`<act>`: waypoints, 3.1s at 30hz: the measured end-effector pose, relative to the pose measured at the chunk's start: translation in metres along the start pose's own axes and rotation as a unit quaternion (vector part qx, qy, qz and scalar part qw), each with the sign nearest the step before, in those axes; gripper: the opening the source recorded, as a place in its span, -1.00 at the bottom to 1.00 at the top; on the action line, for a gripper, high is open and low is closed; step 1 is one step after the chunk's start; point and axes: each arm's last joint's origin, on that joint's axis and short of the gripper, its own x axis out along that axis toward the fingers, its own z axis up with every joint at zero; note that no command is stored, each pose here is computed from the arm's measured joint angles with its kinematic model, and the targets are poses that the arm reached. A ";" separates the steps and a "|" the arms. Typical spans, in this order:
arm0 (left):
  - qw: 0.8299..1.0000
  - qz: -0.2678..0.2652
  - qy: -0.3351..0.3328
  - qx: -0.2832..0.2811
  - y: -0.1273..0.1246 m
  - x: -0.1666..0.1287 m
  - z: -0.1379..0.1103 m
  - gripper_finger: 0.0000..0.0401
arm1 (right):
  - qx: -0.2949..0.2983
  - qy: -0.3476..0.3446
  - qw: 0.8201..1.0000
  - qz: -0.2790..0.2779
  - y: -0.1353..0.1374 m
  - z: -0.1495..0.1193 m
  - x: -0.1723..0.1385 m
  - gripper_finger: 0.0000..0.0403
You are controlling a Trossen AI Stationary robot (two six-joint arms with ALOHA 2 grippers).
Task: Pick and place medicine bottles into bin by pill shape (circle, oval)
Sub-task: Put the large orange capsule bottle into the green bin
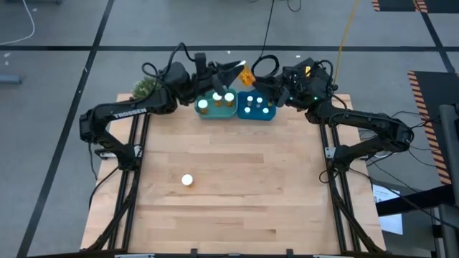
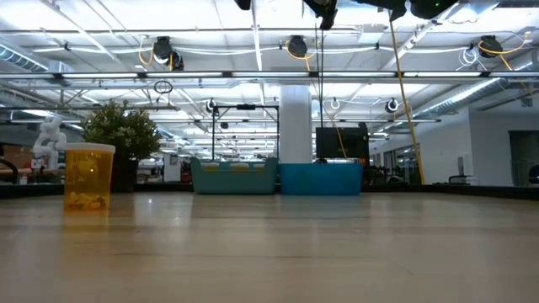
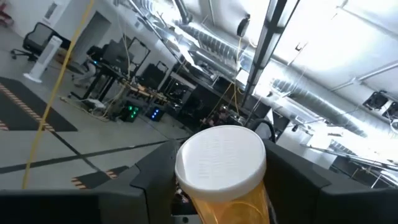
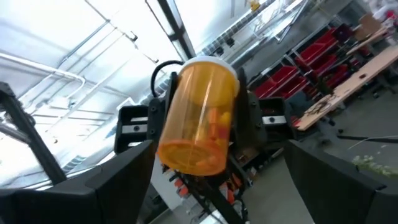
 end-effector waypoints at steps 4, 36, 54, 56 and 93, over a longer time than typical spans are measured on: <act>1.000 -0.002 -0.004 0.017 0.000 0.000 0.001 0.05 | -0.006 -0.003 1.000 -0.004 0.000 0.000 0.000 0.75; 0.998 -0.014 0.000 0.069 0.010 0.014 -0.018 0.05 | 0.016 -0.007 1.000 -0.012 -0.006 0.006 -0.002 -0.03; 0.998 -0.020 0.003 0.052 0.012 0.014 -0.017 0.06 | 0.031 0.017 0.999 -0.010 -0.008 0.004 -0.002 0.35; 0.998 -0.019 0.001 0.053 0.012 0.014 -0.017 0.06 | 0.023 0.010 1.000 -0.015 -0.008 0.004 -0.002 0.36; 0.978 -0.128 0.155 -0.050 0.055 -0.005 0.024 0.70 | 0.045 0.049 0.998 0.008 -0.025 0.024 -0.012 -0.13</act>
